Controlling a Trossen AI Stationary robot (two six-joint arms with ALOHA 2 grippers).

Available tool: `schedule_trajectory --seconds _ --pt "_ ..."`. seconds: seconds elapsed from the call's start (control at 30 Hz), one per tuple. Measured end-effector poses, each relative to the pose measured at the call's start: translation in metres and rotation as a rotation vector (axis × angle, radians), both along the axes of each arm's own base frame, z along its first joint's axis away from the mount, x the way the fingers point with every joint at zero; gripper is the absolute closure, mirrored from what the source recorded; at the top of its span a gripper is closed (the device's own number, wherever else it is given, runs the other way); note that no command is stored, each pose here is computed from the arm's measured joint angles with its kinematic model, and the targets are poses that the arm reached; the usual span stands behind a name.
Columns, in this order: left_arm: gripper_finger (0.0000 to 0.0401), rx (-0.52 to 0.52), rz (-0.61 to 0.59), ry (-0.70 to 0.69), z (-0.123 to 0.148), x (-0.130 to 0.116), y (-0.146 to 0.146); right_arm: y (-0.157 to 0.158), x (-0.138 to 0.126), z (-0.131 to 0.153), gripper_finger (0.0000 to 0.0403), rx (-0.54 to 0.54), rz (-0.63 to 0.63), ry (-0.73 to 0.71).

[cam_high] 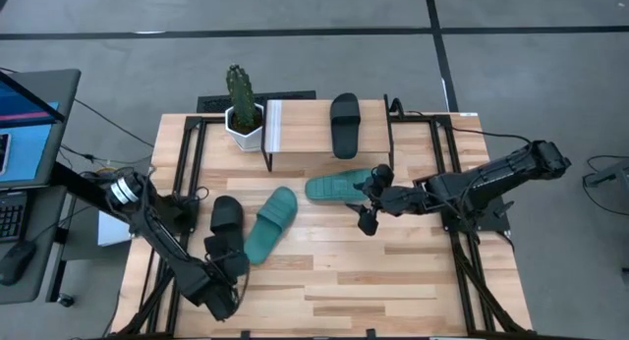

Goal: Pick and place slides into the shelf
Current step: Put the black slipper on the shelf

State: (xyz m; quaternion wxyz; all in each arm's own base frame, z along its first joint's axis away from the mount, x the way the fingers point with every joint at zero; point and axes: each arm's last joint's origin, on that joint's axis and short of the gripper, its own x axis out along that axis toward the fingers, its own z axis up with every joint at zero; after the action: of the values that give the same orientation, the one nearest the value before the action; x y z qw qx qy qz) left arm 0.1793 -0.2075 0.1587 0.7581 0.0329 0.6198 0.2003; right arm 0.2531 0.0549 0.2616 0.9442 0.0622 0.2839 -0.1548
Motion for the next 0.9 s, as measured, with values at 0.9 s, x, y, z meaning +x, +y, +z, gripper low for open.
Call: schedule_trajectory --seconds 0.9 --pt "0.0385 0.213 0.029 0.088 0.066 0.003 -0.023 0.006 -0.002 0.000 0.0143 0.000 -0.009 -0.004"
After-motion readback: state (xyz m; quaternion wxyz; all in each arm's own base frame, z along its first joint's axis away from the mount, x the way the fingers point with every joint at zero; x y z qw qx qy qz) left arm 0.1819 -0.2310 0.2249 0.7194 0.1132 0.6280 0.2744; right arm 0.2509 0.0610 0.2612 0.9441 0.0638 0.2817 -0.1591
